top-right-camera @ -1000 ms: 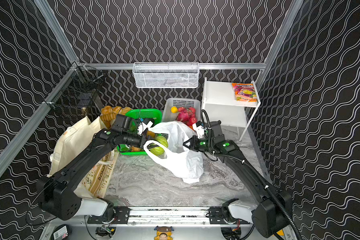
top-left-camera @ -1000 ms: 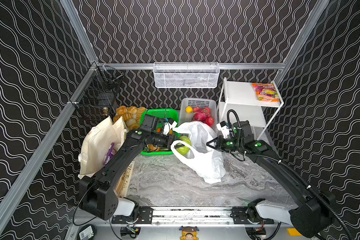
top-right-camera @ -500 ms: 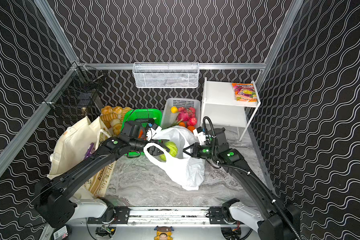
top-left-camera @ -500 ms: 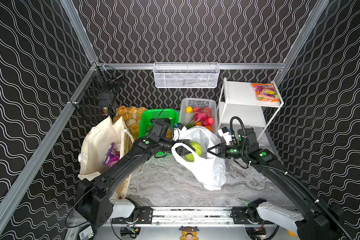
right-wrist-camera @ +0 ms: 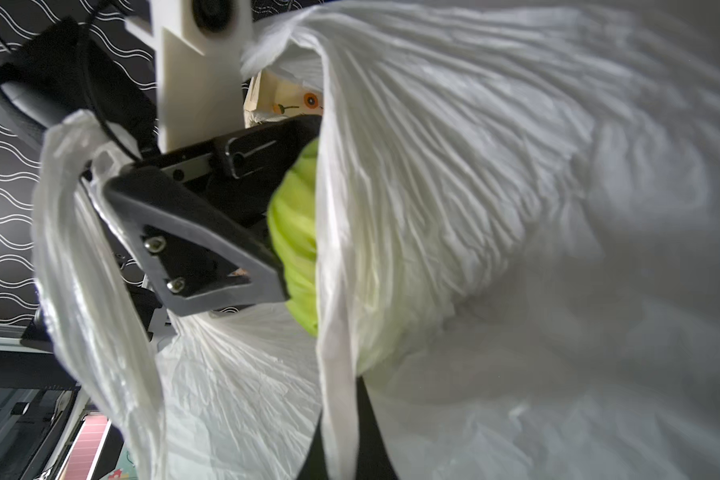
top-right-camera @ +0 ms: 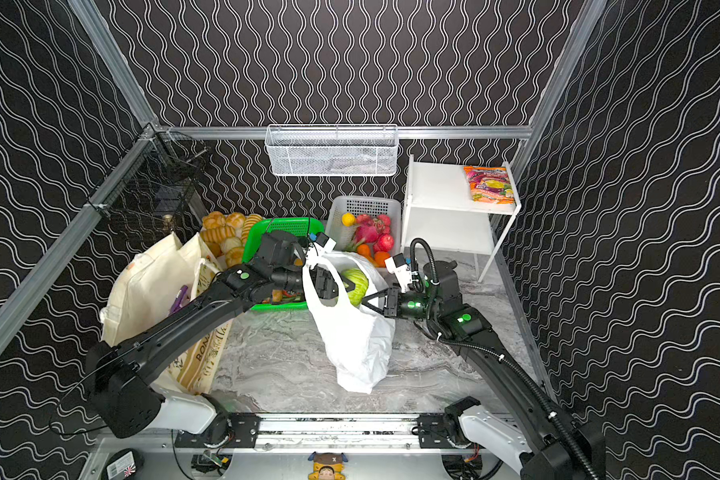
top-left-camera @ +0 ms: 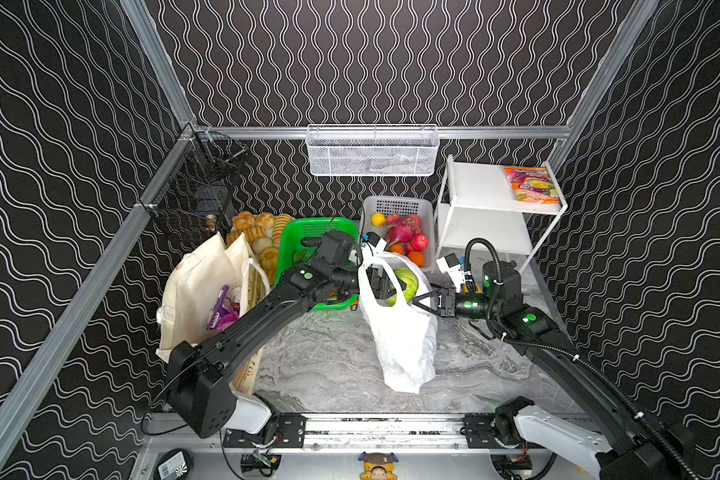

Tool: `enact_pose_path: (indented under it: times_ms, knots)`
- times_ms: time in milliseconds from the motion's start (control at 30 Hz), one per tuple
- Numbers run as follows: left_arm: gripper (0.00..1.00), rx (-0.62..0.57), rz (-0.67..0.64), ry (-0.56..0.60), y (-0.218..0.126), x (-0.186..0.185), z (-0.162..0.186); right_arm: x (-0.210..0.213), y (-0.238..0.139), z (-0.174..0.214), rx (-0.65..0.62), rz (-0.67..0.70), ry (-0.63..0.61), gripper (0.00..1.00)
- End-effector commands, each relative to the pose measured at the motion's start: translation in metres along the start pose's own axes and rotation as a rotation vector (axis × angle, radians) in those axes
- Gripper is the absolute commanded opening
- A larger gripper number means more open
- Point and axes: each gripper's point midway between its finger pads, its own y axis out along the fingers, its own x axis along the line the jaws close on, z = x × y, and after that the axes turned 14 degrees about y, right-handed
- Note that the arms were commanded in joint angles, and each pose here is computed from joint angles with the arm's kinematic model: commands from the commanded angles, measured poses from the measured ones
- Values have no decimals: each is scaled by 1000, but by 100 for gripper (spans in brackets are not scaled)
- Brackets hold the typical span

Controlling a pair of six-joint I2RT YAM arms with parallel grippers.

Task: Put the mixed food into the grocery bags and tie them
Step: 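Carry the cabbage into the white plastic bag held by the right gripper, then release the cabbage in the bag and return left gripper to green basket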

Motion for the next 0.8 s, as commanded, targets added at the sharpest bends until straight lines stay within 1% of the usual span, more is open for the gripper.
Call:
enact_pose_path:
  times_ms: [0,67,100,300,467,567,633,767]
  knots:
    - [90,19,-43,38,-3,5,4,9,-3,-6,-39,-20,-48,0]
    - [93,8,-62,45,-5,7,2,10,-4,-7,-54,-24,-56,0]
    - [98,3,-67,50,-6,7,0,12,-5,-7,-56,-33,-60,0]
    - [99,-34,-59,79,-13,0,-8,8,-5,-5,-56,-24,-55,0]
    - [99,-75,-76,109,-21,-3,-12,-3,-8,-11,-124,20,-49,0]
    - [99,-104,-90,131,-30,-5,-15,-24,-14,-20,-202,121,-25,0]
    - [99,-125,-91,152,-37,-10,-15,-43,-19,-25,-253,217,2,0]
    - [98,-151,-85,206,-50,-20,-12,-67,-27,-29,-308,331,25,0]
